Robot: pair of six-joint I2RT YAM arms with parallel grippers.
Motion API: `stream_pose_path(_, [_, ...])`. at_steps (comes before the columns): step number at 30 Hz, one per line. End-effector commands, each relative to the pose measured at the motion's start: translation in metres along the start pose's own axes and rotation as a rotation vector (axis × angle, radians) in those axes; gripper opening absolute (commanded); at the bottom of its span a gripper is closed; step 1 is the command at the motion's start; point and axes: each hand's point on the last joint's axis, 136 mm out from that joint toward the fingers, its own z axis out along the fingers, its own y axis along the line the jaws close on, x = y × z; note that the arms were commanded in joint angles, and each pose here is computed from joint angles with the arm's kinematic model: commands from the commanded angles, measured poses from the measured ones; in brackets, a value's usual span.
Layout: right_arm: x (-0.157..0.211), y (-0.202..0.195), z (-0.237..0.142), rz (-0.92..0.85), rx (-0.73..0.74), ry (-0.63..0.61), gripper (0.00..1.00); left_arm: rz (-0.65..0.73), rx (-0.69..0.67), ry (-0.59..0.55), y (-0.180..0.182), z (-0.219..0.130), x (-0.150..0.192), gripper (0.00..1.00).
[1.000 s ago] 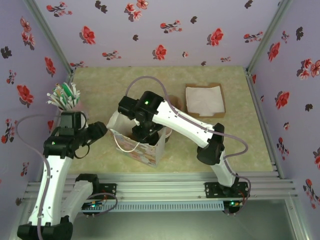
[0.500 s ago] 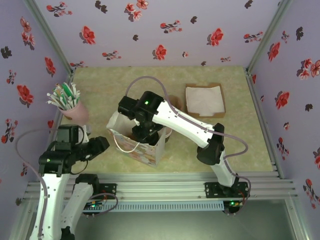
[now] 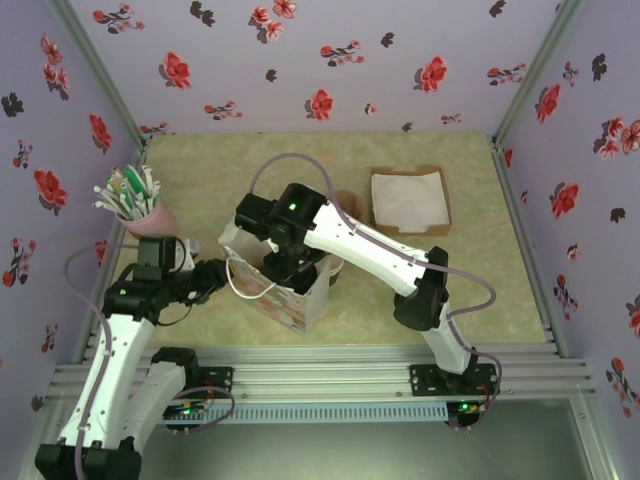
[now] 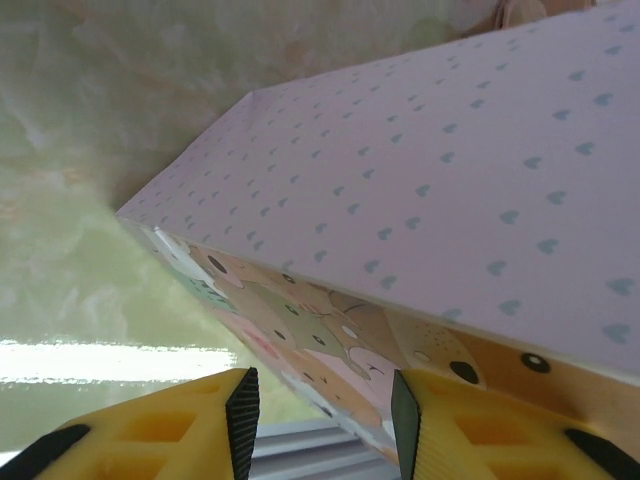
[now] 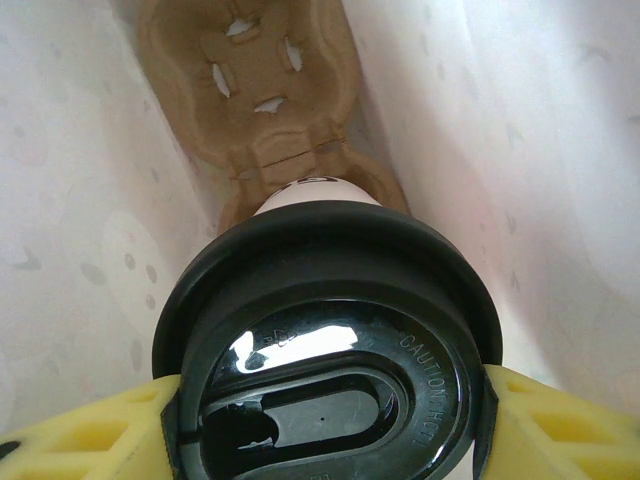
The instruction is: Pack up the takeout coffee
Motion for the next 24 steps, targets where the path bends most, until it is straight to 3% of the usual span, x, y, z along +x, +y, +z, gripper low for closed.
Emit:
stream_pose_path(1, [0.041,-0.016,-0.014,-0.034,0.065,0.132,0.63,0.017,0.046,-0.026,-0.011,0.006,-0.012,0.41])
stream_pose_path(9, [0.041,-0.013,-0.012,-0.022,0.059,0.142,0.63,0.035,-0.007,-0.057,-0.003,0.005,-0.016,0.42])
stream_pose_path(16, [0.041,-0.010,-0.008,-0.019,0.050,0.153,0.63,0.077,-0.154,-0.164,0.015,-0.028,-0.021,0.54])
stream_pose_path(24, [0.041,-0.008,-0.003,-0.025,0.044,0.163,0.63,0.147,-0.216,-0.281,0.006,-0.065,-0.037,0.69])
